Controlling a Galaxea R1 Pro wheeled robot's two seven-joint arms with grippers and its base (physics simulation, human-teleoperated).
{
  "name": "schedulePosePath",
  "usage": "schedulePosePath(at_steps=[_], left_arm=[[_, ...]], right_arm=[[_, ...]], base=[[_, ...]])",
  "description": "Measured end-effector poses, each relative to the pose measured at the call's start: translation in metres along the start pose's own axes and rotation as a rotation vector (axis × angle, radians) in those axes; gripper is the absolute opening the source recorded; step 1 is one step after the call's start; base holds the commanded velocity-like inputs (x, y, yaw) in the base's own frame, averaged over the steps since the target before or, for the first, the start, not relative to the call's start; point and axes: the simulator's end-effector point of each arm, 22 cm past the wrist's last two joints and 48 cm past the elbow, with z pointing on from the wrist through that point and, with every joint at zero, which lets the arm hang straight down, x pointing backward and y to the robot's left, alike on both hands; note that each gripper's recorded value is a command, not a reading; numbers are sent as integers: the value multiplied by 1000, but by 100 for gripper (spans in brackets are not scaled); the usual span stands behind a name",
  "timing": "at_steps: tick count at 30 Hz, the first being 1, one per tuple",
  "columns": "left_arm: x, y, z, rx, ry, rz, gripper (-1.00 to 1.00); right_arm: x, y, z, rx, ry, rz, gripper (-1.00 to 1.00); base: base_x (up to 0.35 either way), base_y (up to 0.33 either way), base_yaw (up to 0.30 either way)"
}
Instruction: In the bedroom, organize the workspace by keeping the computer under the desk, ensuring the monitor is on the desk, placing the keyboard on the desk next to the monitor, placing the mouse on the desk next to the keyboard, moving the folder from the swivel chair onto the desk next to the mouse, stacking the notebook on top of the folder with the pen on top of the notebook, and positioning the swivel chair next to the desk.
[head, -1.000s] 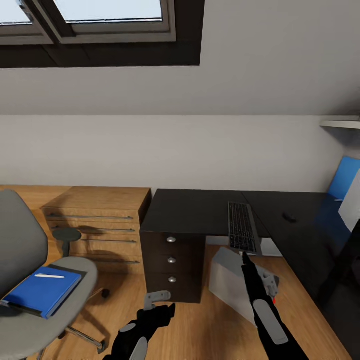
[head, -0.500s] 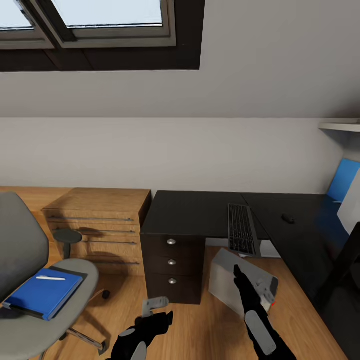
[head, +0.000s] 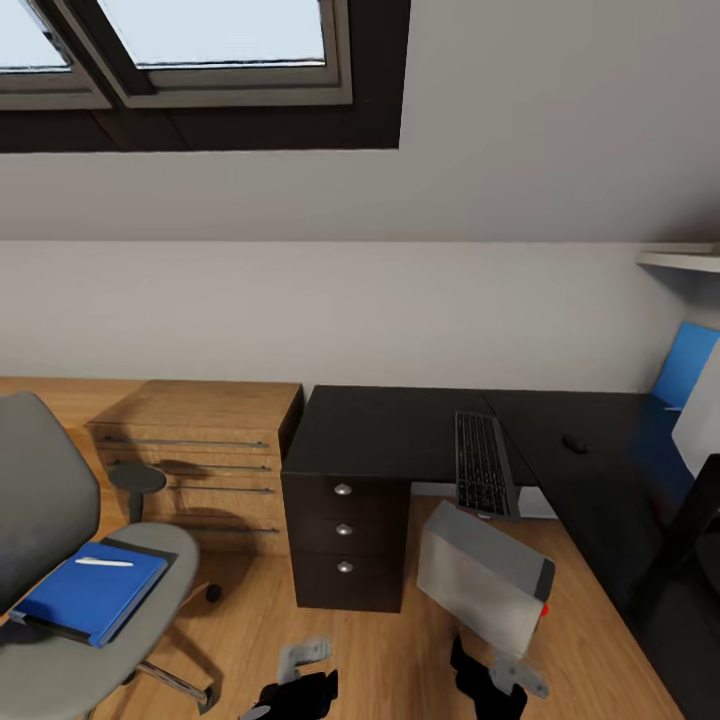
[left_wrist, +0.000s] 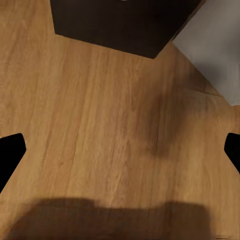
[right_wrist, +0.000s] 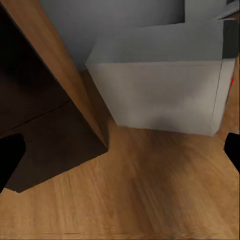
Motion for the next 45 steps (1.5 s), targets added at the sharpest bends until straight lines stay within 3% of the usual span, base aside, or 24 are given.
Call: schedulePosePath(at_steps=[2, 3, 5, 13, 16, 17, 23, 45], left_arm=[[9, 5, 0, -12, 20, 1, 100], [42, 24, 5, -53, 80, 5, 100], [71, 43, 6, -93, 121, 8, 100], [111, 85, -3, -185, 104, -3, 100], [138, 107, -12, -229, 139, 7, 100], [149, 124, -18, -264, 122, 10, 100], [146, 126, -27, -273, 111, 8, 100], [130, 122, -52, -279, 106, 8, 100]], right_arm=[[4, -5, -5, 6, 7, -13, 100], [13, -13, -11, 19, 22, -30, 100], [20, -18, -18, 25, 42, -46, 100], [21, -24, -31, 29, 61, -71, 100], [10, -26, -33, 33, 26, -76, 100], [-1, -28, -33, 29, -13, -91, 100], [-7, -18, -39, -5, -15, -125, 100], [-30, -9, -56, -9, -11, -128, 100]], base=[[0, 0, 0], [0, 0, 0], [0, 0, 0], [0, 0, 0], [0, 0, 0], [0, 0, 0], [-72, 0, 0], [-326, 0, 165]])
